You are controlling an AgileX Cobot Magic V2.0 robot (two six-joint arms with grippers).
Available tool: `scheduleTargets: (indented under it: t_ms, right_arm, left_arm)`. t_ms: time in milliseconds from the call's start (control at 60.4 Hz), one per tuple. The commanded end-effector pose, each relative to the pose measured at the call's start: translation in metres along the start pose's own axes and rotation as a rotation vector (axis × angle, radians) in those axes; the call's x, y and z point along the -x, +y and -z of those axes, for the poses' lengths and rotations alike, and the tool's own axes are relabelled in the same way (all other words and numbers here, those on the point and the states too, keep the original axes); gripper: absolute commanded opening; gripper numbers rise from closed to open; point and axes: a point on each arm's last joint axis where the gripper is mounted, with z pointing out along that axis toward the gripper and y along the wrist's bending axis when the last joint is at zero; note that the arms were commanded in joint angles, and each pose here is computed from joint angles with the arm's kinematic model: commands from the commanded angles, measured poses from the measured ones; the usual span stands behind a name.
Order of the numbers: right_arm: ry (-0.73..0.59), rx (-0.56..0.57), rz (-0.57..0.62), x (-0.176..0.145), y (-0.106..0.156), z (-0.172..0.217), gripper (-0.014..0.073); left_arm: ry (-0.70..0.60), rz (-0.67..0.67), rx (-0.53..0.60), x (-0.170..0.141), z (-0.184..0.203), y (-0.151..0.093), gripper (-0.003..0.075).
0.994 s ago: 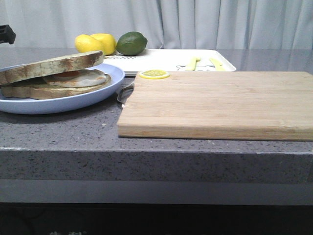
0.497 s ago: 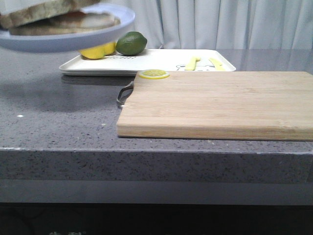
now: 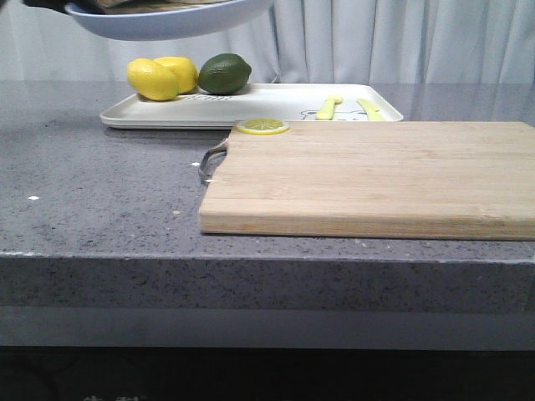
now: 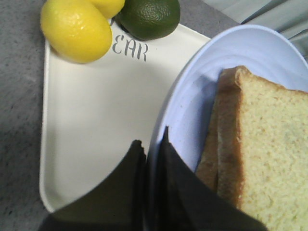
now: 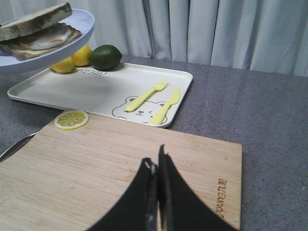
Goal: Place bread and move sandwich to tray
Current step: 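Lift the blue plate with the left gripper and carry it toward the tray, then lower the plate onto the white tray and release with the left gripper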
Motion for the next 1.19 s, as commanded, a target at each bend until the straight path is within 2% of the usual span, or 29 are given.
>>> scheduleTargets:
  t_ms: [0,149,282,530,812,1044,1093,1176]
  right_arm:
    - [-0.087,-0.031,-0.009,0.014,-0.003,0.002,-0.0060]
    - [-0.087,-0.031,-0.009,0.014,-0.003,0.002,-0.0060]
    - [-0.087,-0.031,-0.009,0.014,-0.003,0.002,-0.0060]
    - [-0.087,-0.027,-0.016,0.014,-0.002,0.002,-0.0060]
    - [-0.087,-0.027,-0.016,0.014,-0.002,0.002,-0.0060]
    - [-0.087,-0.027,-0.016,0.014,-0.002,0.002,-0.0060]
    - [-0.087,-0.027,-0.016,0.014,-0.002,0.002,-0.0060]
    - [-0.087,-0.027,-0.016,0.014,-0.002,0.002,-0.0060]
  left_arm:
    - [-0.076,0.008,-0.063,0.023,0.005,-0.038,-0.0020]
    - [-0.032,-0.015,-0.075,0.033,-0.028,-0.043,-0.0020]
    - [-0.019,0.000,-0.096,0.037,-0.055,-0.035,-0.0020]
    - [-0.068,-0.044,-0.084,0.044,-0.067,-0.023,-0.0020]
    - [-0.011,-0.037,-0.064,0.032,-0.095,-0.003,-0.0020]
    - [-0.022,-0.036,-0.057,0.031,-0.102,0.005,-0.0018]
    - [-0.029,-0.059,-0.058,0.032,-0.102,0.005,-0.0006]
    - [-0.051,-0.072,-0.059,0.034,-0.103,0.004,0.0071]
